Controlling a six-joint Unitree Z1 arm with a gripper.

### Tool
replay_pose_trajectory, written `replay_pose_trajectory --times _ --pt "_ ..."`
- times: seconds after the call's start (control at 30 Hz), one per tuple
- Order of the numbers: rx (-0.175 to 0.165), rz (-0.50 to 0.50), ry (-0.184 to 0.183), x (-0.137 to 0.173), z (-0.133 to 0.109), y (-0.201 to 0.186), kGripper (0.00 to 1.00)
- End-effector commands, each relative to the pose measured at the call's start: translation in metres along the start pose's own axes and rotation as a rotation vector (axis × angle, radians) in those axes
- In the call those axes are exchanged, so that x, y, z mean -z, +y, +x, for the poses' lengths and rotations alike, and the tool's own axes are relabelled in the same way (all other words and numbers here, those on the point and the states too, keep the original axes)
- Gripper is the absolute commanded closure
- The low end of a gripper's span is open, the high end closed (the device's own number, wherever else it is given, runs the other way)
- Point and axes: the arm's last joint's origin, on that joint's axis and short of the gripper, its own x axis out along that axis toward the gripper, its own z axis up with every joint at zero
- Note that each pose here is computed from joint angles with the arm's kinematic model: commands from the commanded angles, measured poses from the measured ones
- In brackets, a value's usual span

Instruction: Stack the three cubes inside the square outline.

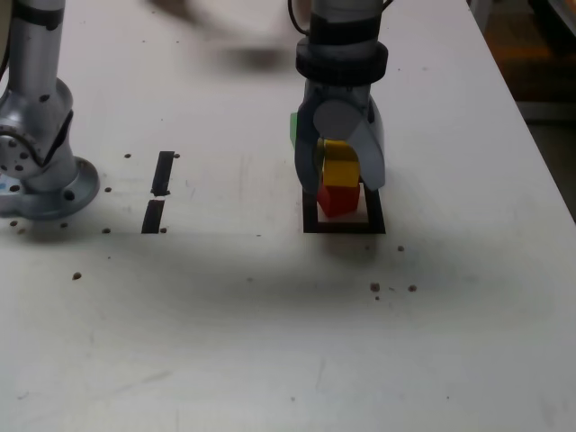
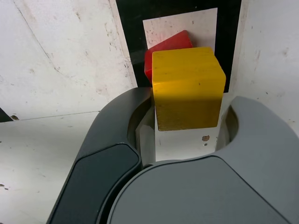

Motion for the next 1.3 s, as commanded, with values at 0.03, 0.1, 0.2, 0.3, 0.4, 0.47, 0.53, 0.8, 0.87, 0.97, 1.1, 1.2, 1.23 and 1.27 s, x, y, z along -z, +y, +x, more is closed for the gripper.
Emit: replay_pose_trajectory --times 0.03,0.1,0.2,0.3,0.4,0.47,0.53,0.8,0.87,0.97,1.1,1.2,1.23,1.27 --pt "-0.002 0.009 -0.005 0.002 -0.003 -0.001 0.24" --pt "-0.012 0.014 -0.012 0.004 -0.008 -0.001 0.18" --pt "-0.042 0.016 -0.026 0.010 -0.019 -0.002 0.12" --pt "-0.089 0.016 -0.053 0.018 -0.034 -0.003 0.06" --pt "-0.141 0.013 -0.083 0.030 -0.053 -0.005 0.02" --pt "-0.170 0.006 -0.088 0.040 -0.063 -0.005 0.01" --pt "-0.190 -0.008 -0.074 0.051 -0.069 -0.002 0.00" --pt "-0.216 -0.073 0.023 0.079 -0.062 0.023 0.00" --pt "-0.238 -0.068 0.039 0.080 -0.059 0.029 0.00" --pt "-0.273 -0.058 0.060 0.077 -0.055 0.041 0.00" --pt "-0.283 -0.063 0.091 0.071 -0.045 0.060 0.01" --pt "-0.268 -0.072 0.117 0.066 -0.035 0.076 0.03" --pt "-0.260 -0.075 0.124 0.064 -0.032 0.080 0.03" --pt "-0.250 -0.077 0.130 0.063 -0.028 0.084 0.03"
